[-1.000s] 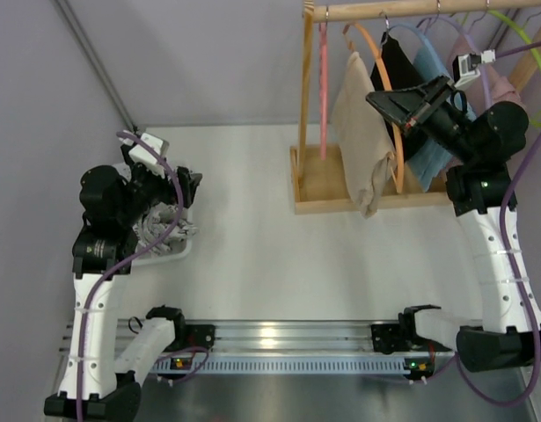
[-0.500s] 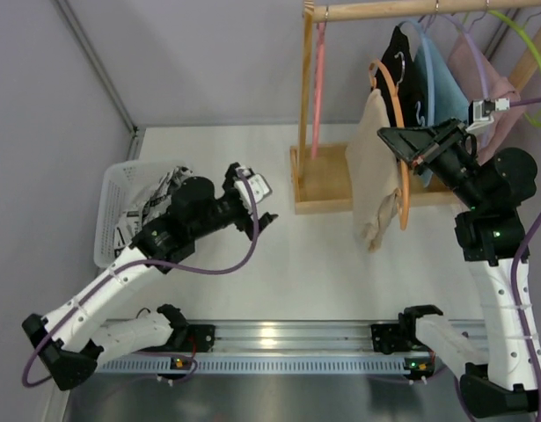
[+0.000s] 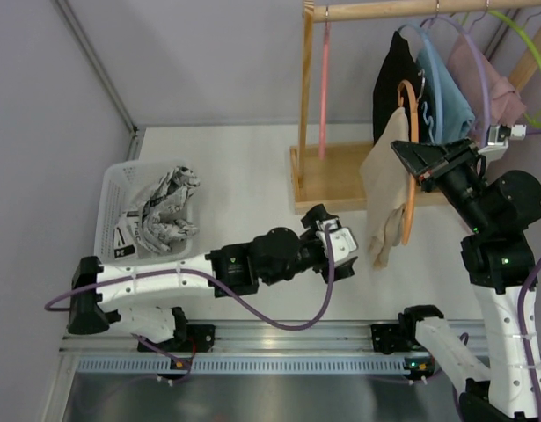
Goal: Remove the trousers from the hanger
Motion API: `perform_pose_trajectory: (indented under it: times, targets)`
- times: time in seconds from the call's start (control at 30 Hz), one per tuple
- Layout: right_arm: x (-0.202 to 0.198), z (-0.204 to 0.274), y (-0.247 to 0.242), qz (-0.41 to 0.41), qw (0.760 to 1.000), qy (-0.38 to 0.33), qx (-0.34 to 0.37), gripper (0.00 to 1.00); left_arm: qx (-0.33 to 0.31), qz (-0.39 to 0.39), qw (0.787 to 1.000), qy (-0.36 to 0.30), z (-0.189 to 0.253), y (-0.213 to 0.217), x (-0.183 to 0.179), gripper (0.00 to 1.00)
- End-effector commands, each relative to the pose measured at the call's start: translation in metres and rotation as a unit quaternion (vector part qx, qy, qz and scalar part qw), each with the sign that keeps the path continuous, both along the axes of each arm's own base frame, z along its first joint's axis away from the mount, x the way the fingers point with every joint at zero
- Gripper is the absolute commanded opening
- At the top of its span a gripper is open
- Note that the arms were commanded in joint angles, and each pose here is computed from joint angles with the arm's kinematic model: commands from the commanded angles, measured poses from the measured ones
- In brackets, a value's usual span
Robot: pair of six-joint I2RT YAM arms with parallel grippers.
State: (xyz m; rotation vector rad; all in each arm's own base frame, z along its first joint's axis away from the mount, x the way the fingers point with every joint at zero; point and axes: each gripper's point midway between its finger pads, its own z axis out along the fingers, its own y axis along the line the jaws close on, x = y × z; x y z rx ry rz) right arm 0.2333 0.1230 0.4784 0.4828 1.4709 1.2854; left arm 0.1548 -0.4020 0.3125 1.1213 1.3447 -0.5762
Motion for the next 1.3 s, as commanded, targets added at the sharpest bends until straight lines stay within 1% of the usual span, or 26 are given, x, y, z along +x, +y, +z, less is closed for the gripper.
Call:
perform_pose_trajectory:
  times: [0.0, 0.13, 0.2, 0.23, 0.27, 0.3, 0.33, 0.37, 0.4, 0.43, 0.5, 0.6, 0.7, 0.77, 0.9, 0.93, 1.03, 1.07, 1.13, 1.17, 1.2, 1.27]
  targets:
    - [-0.011, 0.036, -0.005, -0.013, 0.998, -0.064, 0.017, 0.0, -0.109, 0.02, 0.994, -0.01, 0.056, -0.024, -0.01, 0.98]
    - [-0.014, 0.042, -0.008, -0.018, 0.997, -0.068, 0.031, 0.0, -0.115, 0.02, 0.993, 0.02, 0.044, -0.049, -0.016, 0.98]
    - [-0.016, 0.045, -0.011, -0.027, 0.996, -0.073, 0.03, 0.0, -0.112, 0.024, 0.993, 0.023, 0.035, -0.059, -0.016, 0.98]
    - [-0.017, 0.047, -0.011, -0.027, 0.996, -0.077, 0.029, 0.0, -0.106, 0.022, 0.994, 0.011, 0.033, -0.061, -0.018, 0.98]
    - [-0.017, 0.048, -0.01, -0.025, 0.996, -0.079, 0.03, 0.0, -0.125, 0.016, 0.992, -0.003, 0.04, -0.066, -0.023, 0.98]
    - [-0.019, 0.048, -0.011, -0.025, 0.996, -0.08, 0.031, 0.0, -0.119, 0.016, 0.993, -0.015, 0.033, -0.071, -0.026, 0.98]
    - [-0.018, 0.047, -0.01, -0.024, 0.996, -0.078, 0.034, 0.0, -0.128, 0.012, 0.991, -0.029, 0.038, -0.075, -0.033, 0.98]
    - [-0.018, 0.047, -0.01, -0.023, 0.996, -0.078, 0.034, 0.0, -0.128, 0.009, 0.991, -0.03, 0.036, -0.08, -0.035, 0.98]
    - [-0.02, 0.048, -0.009, -0.019, 0.996, -0.079, 0.035, 0.0, -0.116, 0.024, 0.993, -0.028, 0.024, -0.086, -0.031, 0.98]
    - [-0.02, 0.048, -0.009, -0.02, 0.996, -0.079, 0.036, 0.0, -0.123, 0.036, 0.991, -0.028, 0.031, -0.09, -0.028, 0.98]
    - [-0.024, 0.052, -0.008, -0.014, 0.995, -0.087, 0.036, 0.0, -0.107, 0.068, 0.991, -0.037, 0.019, -0.096, -0.017, 0.98]
    - [-0.028, 0.055, -0.007, -0.011, 0.995, -0.092, 0.037, 0.0, -0.12, 0.077, 0.988, -0.052, 0.023, -0.101, -0.009, 0.98]
    - [-0.029, 0.058, -0.008, -0.013, 0.995, -0.098, 0.035, 0.0, -0.122, 0.091, 0.987, -0.059, 0.025, -0.102, 0.003, 0.98]
    - [-0.03, 0.06, -0.008, -0.011, 0.994, -0.099, 0.035, 0.0, -0.118, 0.108, 0.985, -0.06, 0.022, -0.098, 0.017, 0.98]
    - [-0.032, 0.064, -0.005, -0.001, 0.994, -0.101, 0.039, 0.0, -0.11, 0.132, 0.983, -0.066, 0.018, -0.083, 0.043, 0.98]
    - [-0.033, 0.065, -0.005, 0.001, 0.994, -0.104, 0.041, 0.0, -0.109, 0.149, 0.981, -0.066, 0.017, -0.077, 0.056, 0.97]
    - [-0.03, 0.065, -0.005, -0.001, 0.994, -0.104, 0.04, 0.0, -0.104, 0.165, 0.978, -0.07, 0.015, -0.065, 0.072, 0.97]
    - [-0.03, 0.065, -0.004, 0.0, 0.994, -0.103, 0.039, 0.0, -0.106, 0.162, 0.978, -0.074, 0.019, -0.061, 0.072, 0.97]
    - [-0.028, 0.063, -0.003, 0.004, 0.994, -0.1, 0.038, 0.0, -0.094, 0.157, 0.98, -0.081, 0.013, -0.056, 0.071, 0.97]
    - [-0.026, 0.062, -0.002, 0.006, 0.994, -0.098, 0.037, 0.0, -0.097, 0.151, 0.98, -0.083, 0.017, -0.054, 0.069, 0.97]
    - [-0.026, 0.062, -0.001, 0.009, 0.994, -0.099, 0.037, 0.0, -0.088, 0.148, 0.981, -0.084, 0.01, -0.052, 0.068, 0.97]
    - [-0.024, 0.061, -0.001, 0.01, 0.995, -0.096, 0.038, 0.0, -0.089, 0.143, 0.982, -0.087, 0.013, -0.049, 0.066, 0.96]
